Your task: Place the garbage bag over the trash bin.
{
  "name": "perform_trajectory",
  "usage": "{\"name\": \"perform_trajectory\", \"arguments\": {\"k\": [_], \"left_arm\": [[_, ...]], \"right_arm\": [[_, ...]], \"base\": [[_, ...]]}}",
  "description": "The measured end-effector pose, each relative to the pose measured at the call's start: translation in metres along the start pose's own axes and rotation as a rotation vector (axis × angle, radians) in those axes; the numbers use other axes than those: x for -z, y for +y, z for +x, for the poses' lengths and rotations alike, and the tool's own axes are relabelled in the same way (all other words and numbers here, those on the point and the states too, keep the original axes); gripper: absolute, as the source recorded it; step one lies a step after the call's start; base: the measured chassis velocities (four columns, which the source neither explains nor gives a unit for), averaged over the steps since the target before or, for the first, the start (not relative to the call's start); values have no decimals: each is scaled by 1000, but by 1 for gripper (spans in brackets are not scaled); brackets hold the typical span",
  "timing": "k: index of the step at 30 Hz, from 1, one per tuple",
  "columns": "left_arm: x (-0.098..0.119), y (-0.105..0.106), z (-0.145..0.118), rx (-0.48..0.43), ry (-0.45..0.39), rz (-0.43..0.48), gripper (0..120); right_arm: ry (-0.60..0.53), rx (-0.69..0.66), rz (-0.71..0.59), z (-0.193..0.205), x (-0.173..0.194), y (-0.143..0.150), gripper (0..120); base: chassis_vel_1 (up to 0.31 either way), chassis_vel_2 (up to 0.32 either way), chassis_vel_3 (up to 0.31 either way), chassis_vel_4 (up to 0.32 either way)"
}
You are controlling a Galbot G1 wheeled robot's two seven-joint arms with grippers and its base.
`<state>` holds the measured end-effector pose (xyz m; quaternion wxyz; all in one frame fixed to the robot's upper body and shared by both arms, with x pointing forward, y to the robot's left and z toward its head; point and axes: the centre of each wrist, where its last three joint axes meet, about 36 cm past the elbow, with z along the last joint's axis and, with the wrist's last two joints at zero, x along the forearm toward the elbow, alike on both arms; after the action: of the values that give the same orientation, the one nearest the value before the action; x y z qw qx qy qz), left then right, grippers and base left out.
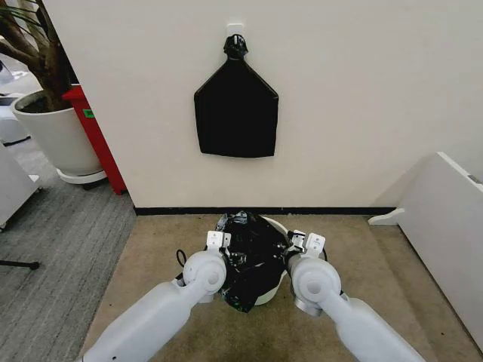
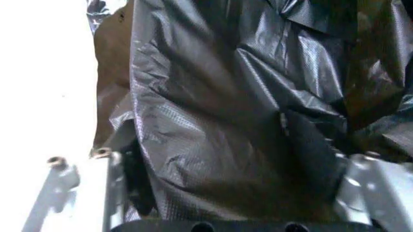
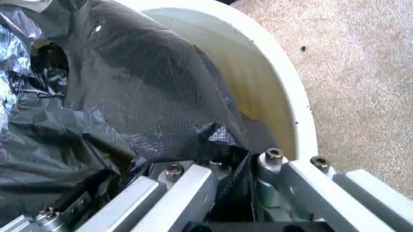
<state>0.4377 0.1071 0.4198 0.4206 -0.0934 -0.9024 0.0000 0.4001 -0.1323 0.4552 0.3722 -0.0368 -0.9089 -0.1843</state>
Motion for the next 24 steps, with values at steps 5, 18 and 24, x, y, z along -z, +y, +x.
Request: {"name": "perform_trajectory", "arguments": {"k": [5,18,24], "left_arm": [[-1,-1,0,4,1,1,47],[-6,-4,-1,-2,-5,22,3],[-10,-10,-1,2,-43,46,2]], "right_arm": [[-2,-2,-1,0,0,-1,0],[-11,-7,2,1,-3,-4,0],[-33,19,14,14,-5,-2,0]], "base": [[0,0,0,0],[0,0,0,0],[0,0,0,0]]}}
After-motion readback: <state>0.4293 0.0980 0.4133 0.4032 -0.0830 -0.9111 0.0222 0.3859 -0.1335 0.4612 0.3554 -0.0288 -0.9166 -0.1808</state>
